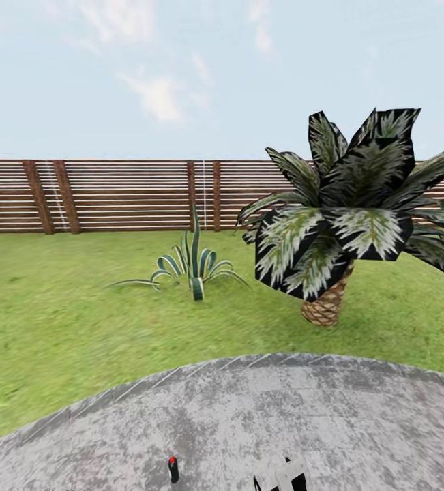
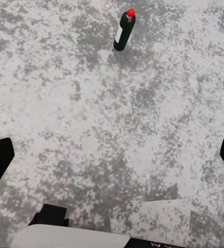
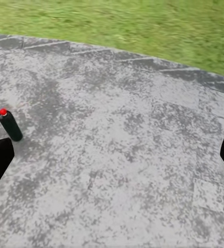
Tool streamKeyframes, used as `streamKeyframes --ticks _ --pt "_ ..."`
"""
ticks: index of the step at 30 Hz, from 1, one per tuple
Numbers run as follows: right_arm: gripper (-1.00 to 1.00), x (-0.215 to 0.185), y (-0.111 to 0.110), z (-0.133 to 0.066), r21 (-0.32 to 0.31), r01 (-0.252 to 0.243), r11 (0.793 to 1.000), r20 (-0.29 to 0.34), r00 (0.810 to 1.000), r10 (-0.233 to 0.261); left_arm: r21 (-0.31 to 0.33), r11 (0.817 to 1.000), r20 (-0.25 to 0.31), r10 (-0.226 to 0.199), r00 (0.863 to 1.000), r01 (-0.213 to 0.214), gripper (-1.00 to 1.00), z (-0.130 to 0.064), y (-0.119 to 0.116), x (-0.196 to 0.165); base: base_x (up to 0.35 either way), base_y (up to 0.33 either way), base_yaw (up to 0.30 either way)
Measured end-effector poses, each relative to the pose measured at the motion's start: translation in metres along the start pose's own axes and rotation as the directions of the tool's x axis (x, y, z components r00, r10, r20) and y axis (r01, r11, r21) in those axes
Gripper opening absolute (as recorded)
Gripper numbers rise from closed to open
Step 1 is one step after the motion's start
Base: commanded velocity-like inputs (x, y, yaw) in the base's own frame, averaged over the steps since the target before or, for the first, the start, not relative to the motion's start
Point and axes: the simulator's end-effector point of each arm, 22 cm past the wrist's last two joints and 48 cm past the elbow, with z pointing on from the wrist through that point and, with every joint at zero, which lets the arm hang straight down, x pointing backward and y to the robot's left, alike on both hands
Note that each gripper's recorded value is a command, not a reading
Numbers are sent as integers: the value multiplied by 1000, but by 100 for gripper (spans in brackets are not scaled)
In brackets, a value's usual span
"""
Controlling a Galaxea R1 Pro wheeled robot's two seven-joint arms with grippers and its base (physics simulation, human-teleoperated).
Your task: In the garden, pick up the pesticide atomizer on the floor and spray pesticide onto both trees until each tree trunk is fully covered.
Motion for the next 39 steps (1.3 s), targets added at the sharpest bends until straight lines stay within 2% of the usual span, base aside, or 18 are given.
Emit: streamKeyframes --ticks 21,39 --pt "100 -7 -2 0 4 5 1000 15 1000 -5 5 1000 16 0 1000 0 100 0 -2 -6 114 -290 270" --pt "100 -8 -2 0 3 7 1000 16 1000 -7 5 1000 17 0 1000 0 100 0 -2 -6 109 -292 22"
